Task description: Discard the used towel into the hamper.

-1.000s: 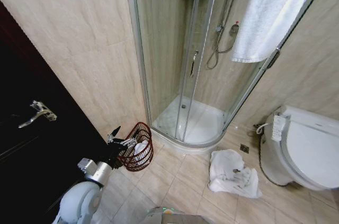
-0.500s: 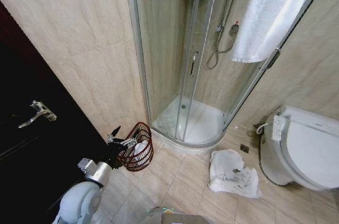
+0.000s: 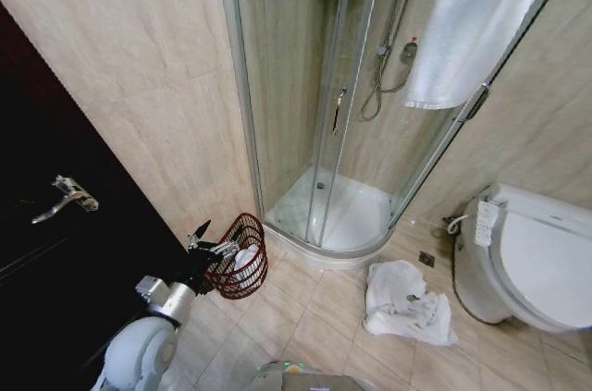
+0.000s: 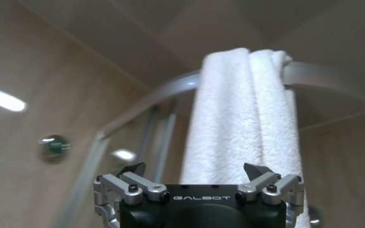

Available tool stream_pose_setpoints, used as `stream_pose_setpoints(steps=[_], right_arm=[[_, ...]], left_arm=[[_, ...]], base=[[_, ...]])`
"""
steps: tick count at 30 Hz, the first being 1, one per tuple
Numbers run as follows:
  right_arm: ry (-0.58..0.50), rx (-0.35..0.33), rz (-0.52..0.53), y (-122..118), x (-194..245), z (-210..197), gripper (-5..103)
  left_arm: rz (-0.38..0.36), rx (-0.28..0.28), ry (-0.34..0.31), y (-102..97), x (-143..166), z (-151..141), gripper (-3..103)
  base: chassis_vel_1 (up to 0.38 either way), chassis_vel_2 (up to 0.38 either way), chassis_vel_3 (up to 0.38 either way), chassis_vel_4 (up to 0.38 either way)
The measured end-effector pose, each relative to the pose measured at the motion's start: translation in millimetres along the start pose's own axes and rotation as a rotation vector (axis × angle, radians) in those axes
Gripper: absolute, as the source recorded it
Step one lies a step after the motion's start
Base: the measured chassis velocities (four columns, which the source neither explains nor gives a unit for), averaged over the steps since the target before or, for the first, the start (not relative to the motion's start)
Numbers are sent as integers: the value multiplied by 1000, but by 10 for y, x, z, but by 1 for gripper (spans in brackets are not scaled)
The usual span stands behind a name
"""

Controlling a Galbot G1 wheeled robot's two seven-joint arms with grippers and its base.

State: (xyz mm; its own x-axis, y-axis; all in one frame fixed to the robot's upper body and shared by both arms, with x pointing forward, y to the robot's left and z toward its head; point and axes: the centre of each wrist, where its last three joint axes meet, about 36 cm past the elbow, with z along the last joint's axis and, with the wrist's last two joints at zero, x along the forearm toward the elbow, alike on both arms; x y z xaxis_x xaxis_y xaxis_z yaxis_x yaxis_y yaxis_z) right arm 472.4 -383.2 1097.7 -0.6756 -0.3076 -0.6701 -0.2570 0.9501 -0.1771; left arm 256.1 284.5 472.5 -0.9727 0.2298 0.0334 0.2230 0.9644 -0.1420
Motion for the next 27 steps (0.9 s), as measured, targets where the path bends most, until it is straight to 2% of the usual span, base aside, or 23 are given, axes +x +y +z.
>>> stream_pose_setpoints(steps=[10,13,16,27], right_arm=[[16,54,144,121,-267,385,100],[24,120,193,134,-307,518,100],[30,156,213,135,-329,551,100],[62,146,233,223,-675,743,100]], left_arm=[[0,0,0,0,0,0,100],[0,0,0,0,0,0,100],[0,0,0,0,0,0,100],[0,0,0,0,0,0,100]], base=[[0,0,0,0],[0,0,0,0],[0,0,0,0],[0,0,0,0]])
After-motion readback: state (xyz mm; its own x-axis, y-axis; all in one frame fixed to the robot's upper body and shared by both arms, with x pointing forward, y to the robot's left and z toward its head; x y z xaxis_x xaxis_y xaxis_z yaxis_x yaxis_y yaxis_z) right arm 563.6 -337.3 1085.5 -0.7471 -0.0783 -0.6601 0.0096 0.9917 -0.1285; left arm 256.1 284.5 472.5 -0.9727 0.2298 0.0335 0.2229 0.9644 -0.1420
